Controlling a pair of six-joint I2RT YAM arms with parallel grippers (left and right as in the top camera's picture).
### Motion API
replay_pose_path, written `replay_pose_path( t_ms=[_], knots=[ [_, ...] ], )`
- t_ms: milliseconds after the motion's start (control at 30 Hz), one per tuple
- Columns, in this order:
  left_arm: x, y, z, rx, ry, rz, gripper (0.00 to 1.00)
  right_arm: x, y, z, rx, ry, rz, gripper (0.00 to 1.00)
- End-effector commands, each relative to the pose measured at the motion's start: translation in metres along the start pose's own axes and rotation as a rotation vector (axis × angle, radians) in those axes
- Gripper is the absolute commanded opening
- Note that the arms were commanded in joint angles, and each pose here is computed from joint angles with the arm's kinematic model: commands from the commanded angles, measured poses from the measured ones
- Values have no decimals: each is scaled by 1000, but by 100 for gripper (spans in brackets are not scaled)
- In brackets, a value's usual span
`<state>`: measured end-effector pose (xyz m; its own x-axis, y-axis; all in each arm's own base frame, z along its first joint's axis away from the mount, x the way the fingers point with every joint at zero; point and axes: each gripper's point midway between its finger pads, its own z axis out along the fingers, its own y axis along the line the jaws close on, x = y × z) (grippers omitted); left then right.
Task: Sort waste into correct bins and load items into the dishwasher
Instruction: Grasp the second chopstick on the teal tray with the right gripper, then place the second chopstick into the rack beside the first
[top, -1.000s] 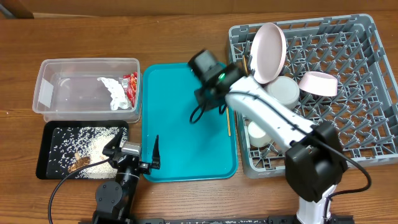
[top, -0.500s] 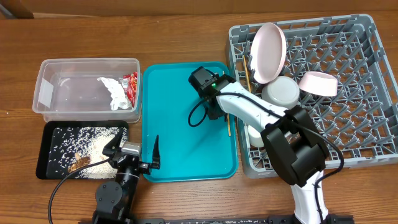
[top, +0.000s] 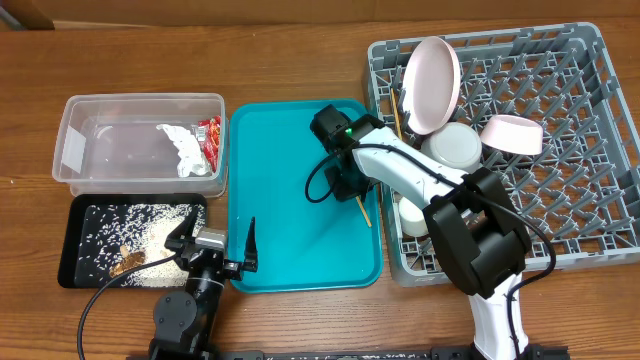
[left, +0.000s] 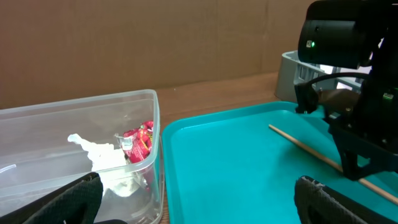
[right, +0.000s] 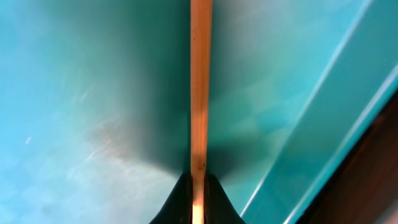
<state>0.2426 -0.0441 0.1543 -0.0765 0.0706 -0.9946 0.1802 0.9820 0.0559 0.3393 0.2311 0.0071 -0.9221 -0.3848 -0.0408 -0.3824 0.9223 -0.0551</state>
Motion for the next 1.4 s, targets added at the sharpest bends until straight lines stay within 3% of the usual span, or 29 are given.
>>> replay_pose_path(
  t_ms=[0, 233, 400, 633, 900, 967, 1033, 1133, 1200, 1367],
  knots=[
    [0, -3, 0, 14, -2, -9, 100, -13, 17, -16, -48, -19, 5, 4],
    [0, -3, 0, 14, -2, -9, 100, -67, 11, -122, -131, -261, 52, 4],
    [0, -3, 0, 14, -2, -9, 100, -101, -57, -196, -71, -493, 169, 4],
    [0, -3, 0, 14, -2, -9, 100, -85, -127, -154, -5, -354, 284, 4],
    [0, -3, 0, 14, -2, -9, 100, -68, -122, -110, -31, -214, 243, 7],
    [0, -3, 0, 14, -2, -9, 100, -68, -123, -113, -31, -221, 243, 24],
    [0, -3, 0, 14, -2, -9, 100, -66, -123, -120, -32, -225, 243, 50],
    [0, -3, 0, 14, -2, -9, 100, -63, -123, -141, -39, -247, 243, 75],
    [0, -3, 0, 14, -2, -9, 100, -59, -119, -166, -56, -287, 236, 98],
    [0, -3, 0, 14, -2, -9, 100, -40, -91, -250, -144, -467, 180, 100]
  ],
)
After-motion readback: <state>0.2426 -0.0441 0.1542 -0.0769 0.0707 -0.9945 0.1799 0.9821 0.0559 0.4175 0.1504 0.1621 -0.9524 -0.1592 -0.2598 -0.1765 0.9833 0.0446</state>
